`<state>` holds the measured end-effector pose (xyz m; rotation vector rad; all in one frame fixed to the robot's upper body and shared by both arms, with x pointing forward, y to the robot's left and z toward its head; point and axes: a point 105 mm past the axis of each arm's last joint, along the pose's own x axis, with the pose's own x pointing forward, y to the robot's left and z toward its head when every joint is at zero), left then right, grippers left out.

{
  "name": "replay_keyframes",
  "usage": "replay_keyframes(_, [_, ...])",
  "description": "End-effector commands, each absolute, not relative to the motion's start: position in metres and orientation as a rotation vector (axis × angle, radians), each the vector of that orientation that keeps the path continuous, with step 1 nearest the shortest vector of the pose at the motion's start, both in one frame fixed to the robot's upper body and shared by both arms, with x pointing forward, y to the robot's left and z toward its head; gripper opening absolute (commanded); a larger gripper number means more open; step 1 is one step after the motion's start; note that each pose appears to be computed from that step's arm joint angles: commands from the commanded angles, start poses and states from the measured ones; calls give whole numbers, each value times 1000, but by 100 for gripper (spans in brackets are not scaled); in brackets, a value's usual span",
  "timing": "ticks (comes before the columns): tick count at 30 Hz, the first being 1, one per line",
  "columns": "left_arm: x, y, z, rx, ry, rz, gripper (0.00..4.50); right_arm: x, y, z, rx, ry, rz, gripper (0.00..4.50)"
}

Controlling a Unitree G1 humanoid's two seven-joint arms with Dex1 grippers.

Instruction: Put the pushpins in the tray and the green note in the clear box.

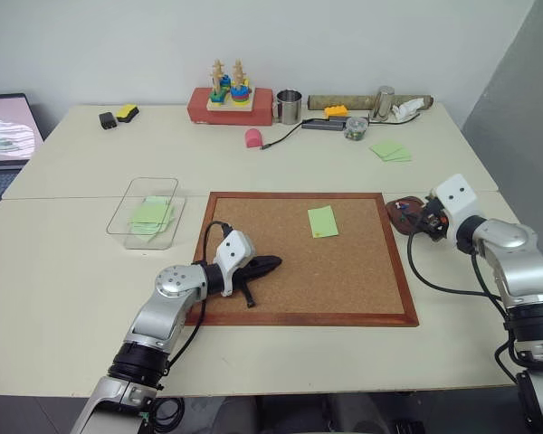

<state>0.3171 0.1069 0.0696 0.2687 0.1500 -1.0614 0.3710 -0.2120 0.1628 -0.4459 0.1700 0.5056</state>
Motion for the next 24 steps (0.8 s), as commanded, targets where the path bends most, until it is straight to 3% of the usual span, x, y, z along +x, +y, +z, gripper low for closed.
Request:
replay_keyframes(1, [306,113,35,270,295,-1072,0,349,-159,170,-344,122,699,299])
replay_keyframes(11, [306,114,35,272,297,-1071,0,350,-91,131,-279,142,806,299])
replay_keyframes(24, [305,114,34,271,300,-1066,0,371,-75,117,-201,162,821,299])
